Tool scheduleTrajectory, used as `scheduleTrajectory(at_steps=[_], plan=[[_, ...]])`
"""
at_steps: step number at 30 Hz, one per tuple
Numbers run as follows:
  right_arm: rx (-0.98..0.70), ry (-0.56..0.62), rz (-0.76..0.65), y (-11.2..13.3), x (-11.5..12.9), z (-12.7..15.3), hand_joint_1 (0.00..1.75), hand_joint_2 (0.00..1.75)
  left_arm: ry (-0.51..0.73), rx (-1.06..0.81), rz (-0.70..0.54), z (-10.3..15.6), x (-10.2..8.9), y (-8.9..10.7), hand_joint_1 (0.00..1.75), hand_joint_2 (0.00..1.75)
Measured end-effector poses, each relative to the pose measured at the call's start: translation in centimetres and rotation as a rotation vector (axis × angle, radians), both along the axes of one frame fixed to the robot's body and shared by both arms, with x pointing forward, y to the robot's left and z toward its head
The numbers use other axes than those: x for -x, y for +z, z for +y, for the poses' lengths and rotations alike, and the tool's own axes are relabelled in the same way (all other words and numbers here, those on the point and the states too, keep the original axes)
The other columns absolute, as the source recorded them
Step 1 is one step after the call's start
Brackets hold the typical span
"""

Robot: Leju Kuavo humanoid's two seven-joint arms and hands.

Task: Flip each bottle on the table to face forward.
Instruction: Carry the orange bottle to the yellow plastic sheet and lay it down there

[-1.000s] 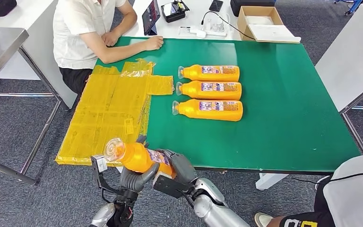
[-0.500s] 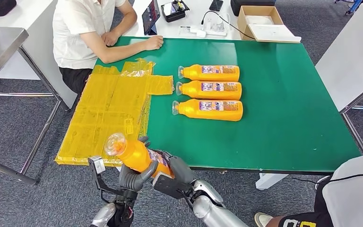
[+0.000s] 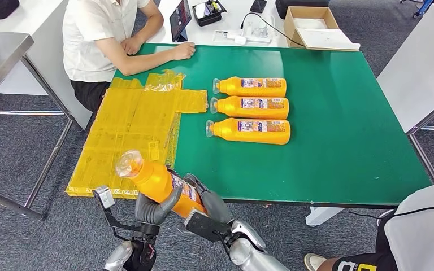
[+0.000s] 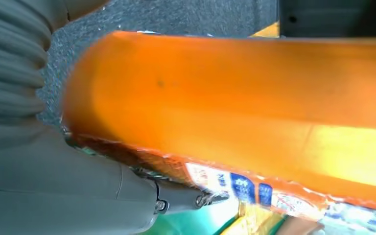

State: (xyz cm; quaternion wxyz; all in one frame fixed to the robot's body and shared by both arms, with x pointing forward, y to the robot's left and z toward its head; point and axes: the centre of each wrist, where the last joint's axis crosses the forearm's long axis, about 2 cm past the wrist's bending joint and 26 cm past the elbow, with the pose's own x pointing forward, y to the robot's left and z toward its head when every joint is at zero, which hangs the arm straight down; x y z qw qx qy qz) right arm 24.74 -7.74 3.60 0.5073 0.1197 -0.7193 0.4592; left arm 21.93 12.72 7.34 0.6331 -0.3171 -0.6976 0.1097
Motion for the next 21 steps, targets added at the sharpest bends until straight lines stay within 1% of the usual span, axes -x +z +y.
scheduleTrajectory(at_steps=[2,5,8,9,10,12,13,16,17,18,19,21], plan=[[-0.014,-0.016,-0.020,0.0,0.3,0.0,0.00,1.75,0.060,-0.070,-0.026,0.4,-0.3,0.1,1.75,1.75],[-0.044,-0.031,-0.047,0.2,0.9,0.1,0.00,1.75,0.205,-0.250,-0.084,1.7,-1.1,0.3,1.75,1.75],[-0.069,-0.031,-0.065,0.6,1.3,0.3,0.00,1.75,0.322,-0.404,-0.128,3.0,-2.0,0.5,1.75,1.75],[-0.077,-0.028,-0.071,0.8,1.5,0.4,0.00,1.75,0.379,-0.489,-0.147,3.4,-2.3,0.6,1.75,1.75],[-0.086,-0.024,-0.077,0.9,1.6,0.5,0.00,1.75,0.456,-0.612,-0.183,3.9,-2.6,0.6,1.75,1.75],[-0.105,-0.011,-0.090,1.3,1.8,0.8,0.00,1.75,0.609,-0.882,-0.308,4.9,-3.5,0.8,1.75,1.75],[-0.113,-0.004,-0.097,1.5,1.9,0.9,0.00,1.75,0.661,-1.003,-0.390,5.4,-4.0,0.9,1.75,1.75],[-0.132,0.019,-0.113,2.0,1.9,1.2,0.00,1.75,0.718,-1.293,-0.639,7.0,-5.5,1.5,1.75,1.75],[-0.137,0.025,-0.117,2.0,1.9,1.3,0.00,1.75,0.724,-1.374,-0.695,7.6,-6.1,1.7,1.75,1.75],[-0.142,0.029,-0.119,2.1,1.9,1.4,0.00,1.75,0.731,-1.438,-0.723,8.2,-6.6,1.8,1.75,1.75],[-0.147,0.033,-0.119,2.1,1.9,1.4,0.00,1.75,0.739,-1.480,-0.716,8.8,-7.2,1.7,1.75,1.75],[-0.159,0.042,-0.117,2.2,1.9,1.5,0.00,1.75,0.750,-1.546,-0.662,9.9,-8.2,1.5,1.75,1.75]])
